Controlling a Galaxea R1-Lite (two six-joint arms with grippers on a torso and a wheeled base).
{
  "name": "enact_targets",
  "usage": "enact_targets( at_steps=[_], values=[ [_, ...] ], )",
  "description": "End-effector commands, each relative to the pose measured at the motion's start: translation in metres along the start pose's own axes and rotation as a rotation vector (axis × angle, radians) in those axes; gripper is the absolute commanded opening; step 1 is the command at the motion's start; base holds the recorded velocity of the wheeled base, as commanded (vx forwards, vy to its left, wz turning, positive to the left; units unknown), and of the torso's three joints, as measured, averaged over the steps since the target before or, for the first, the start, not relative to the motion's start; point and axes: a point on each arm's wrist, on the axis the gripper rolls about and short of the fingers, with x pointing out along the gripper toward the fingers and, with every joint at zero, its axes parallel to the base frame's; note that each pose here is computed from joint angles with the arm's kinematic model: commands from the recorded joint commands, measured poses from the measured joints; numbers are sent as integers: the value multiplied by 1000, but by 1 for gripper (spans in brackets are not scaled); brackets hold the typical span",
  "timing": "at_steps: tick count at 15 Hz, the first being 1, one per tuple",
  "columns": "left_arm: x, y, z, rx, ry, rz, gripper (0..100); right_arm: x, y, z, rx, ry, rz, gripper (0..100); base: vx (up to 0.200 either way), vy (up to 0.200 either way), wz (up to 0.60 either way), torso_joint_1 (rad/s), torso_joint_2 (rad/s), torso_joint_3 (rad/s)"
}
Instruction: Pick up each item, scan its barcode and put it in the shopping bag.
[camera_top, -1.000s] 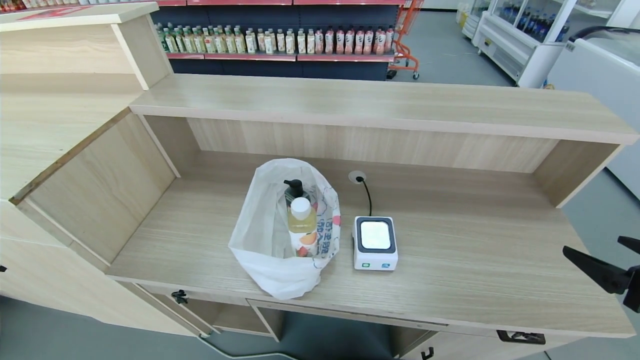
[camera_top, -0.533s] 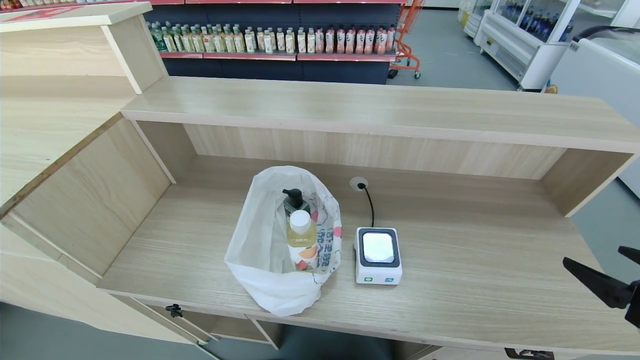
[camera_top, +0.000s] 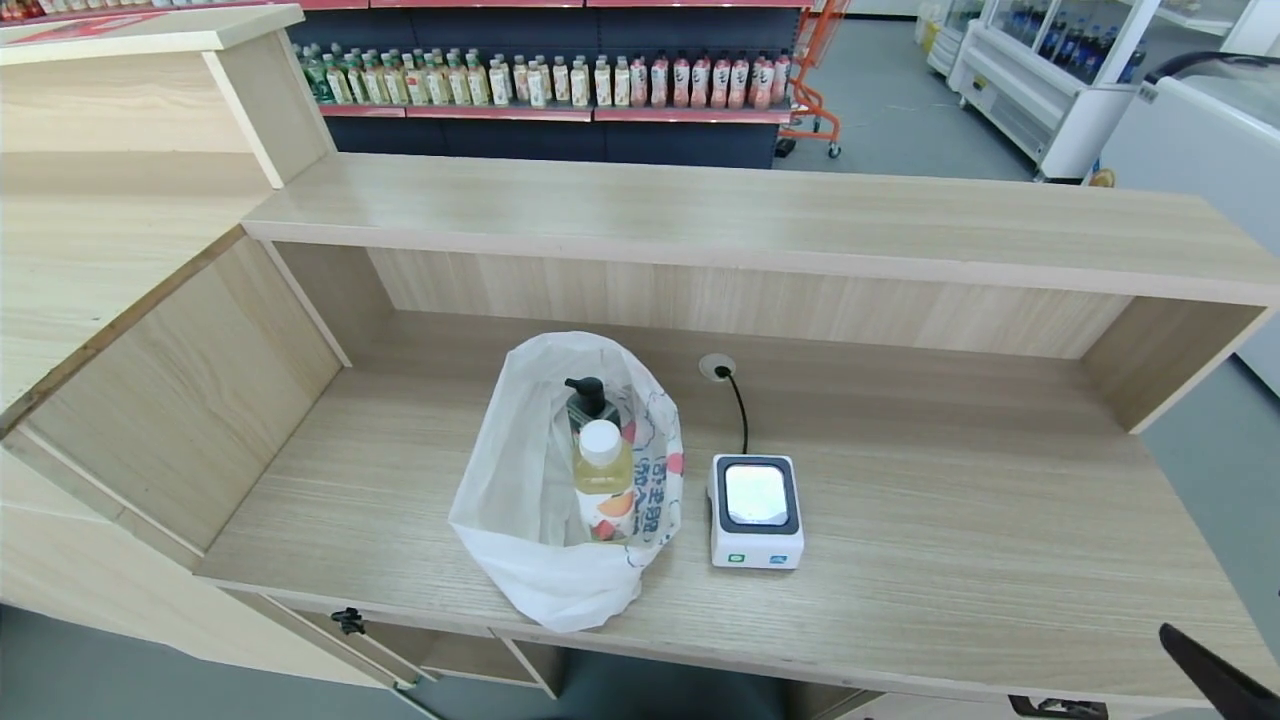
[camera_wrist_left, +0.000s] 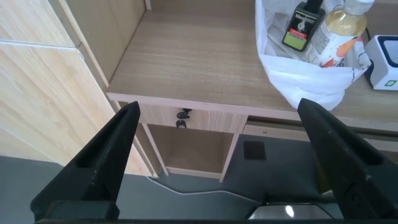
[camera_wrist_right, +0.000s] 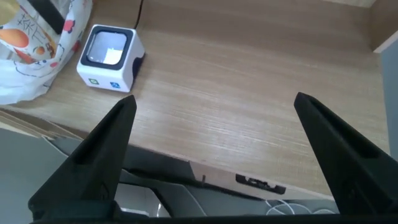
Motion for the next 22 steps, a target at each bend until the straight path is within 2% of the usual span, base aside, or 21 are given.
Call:
enact_targets(
  at_steps=[1,3,8,10,16,18,22],
  values=[
    [0,0,0,0,-1,0,100,-29,13,-14,-26,-71,-18,100,0,0,0,0,0,0],
    [0,0,0,0,-1,0,100,-40,18,-25,-23,-60,-50,100,0,0,0,0,0,0],
    [0,0,0,0,-1,0,100,-55,25,-42,-34,-89,-19,100,0,0,0,0,0,0],
    [0,0,0,0,-1,0,100,-59,24,-49,-29,-68,-64,100,0,0,0,0,0,0],
    [0,0,0,0,-1,0,100,-61,22,-57,9,-25,-72,100,0,0,0,0,0,0],
    [0,0,0,0,-1,0,100,-66,22,-59,4,-80,-84,100,0,0,0,0,0,0],
    [0,0,0,0,-1,0,100,-66,23,-60,-1,-82,-69,100,0,0,0,0,0,0]
  ],
)
